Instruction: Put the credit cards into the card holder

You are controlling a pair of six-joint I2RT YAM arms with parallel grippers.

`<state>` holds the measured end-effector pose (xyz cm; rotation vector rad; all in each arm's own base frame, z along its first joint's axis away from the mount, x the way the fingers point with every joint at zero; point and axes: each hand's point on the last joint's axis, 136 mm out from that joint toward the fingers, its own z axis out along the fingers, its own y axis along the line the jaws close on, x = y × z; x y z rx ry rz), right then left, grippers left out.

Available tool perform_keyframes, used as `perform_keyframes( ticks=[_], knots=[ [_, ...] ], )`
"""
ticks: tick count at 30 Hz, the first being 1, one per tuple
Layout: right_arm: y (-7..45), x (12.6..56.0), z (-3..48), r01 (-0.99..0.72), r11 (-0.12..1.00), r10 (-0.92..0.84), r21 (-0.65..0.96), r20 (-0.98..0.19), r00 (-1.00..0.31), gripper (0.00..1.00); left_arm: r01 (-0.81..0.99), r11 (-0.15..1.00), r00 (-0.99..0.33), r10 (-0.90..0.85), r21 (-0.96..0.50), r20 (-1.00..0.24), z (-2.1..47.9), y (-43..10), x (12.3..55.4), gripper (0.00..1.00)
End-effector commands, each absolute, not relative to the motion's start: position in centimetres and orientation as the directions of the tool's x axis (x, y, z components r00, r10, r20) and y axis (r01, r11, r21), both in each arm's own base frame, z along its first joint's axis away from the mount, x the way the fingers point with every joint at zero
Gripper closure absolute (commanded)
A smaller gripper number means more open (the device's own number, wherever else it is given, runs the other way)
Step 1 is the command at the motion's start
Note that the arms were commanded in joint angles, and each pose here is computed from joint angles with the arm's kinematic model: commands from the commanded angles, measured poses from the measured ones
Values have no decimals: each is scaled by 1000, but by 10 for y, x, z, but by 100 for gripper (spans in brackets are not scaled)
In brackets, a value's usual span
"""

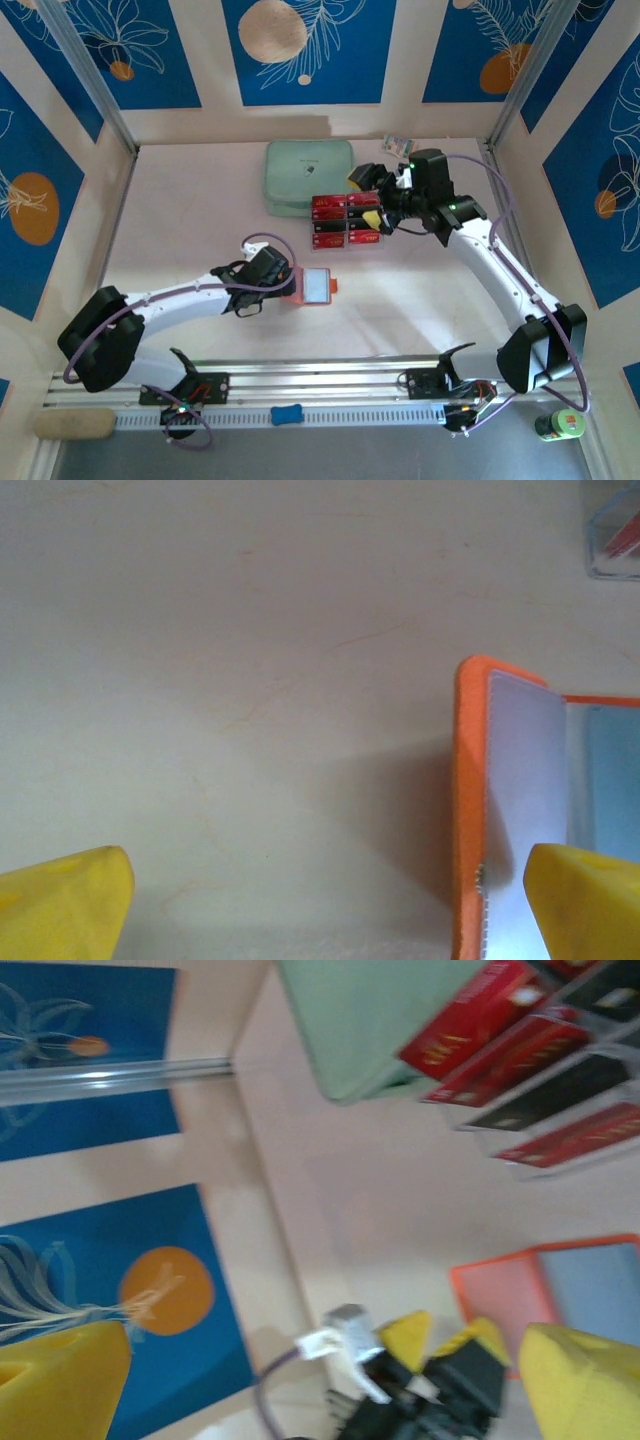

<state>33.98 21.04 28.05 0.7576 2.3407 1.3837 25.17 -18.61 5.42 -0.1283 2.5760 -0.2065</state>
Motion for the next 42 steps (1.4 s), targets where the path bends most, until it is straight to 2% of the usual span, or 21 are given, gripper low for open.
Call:
perform_keyframes(
  ticks=[1, 7, 9, 15, 22, 28, 34, 42],
  knots=[
    [221, 356, 332, 241, 226, 580, 944, 69, -812, 1, -106, 978, -861, -180, -178, -475, 52, -182, 247, 0],
    [214, 379, 351, 223, 115, 634, 968, 101, -767, 1, -161, 972, -854, -226, -173, -469, 53, -169, 239, 0],
    [218, 382, 354, 202, 111, 640, 973, 86, -764, 1, -173, 968, -846, -239, -180, -477, 55, -167, 239, 0],
    [240, 385, 356, 194, 54, 572, 980, 128, -810, 1, -169, 970, -840, -234, -174, -489, 56, -168, 243, 0],
    [225, 375, 369, 111, 127, 686, 986, -7, -728, 2, -152, 971, -842, -226, -186, -489, 54, -173, 245, 0],
    [250, 358, 377, 61, 118, 522, 991, -10, -853, 1, -138, 971, -849, -217, -194, -481, 49, -179, 247, 0],
    [252, 335, 341, 72, 331, 390, 941, -67, -918, 1, -127, 969, -847, -218, -213, -485, 46, -184, 250, 0],
    [231, 326, 253, 70, 559, 288, 826, -114, -951, 1, -135, 967, -848, -225, -215, -479, 39, -184, 249, 0]
  ],
)
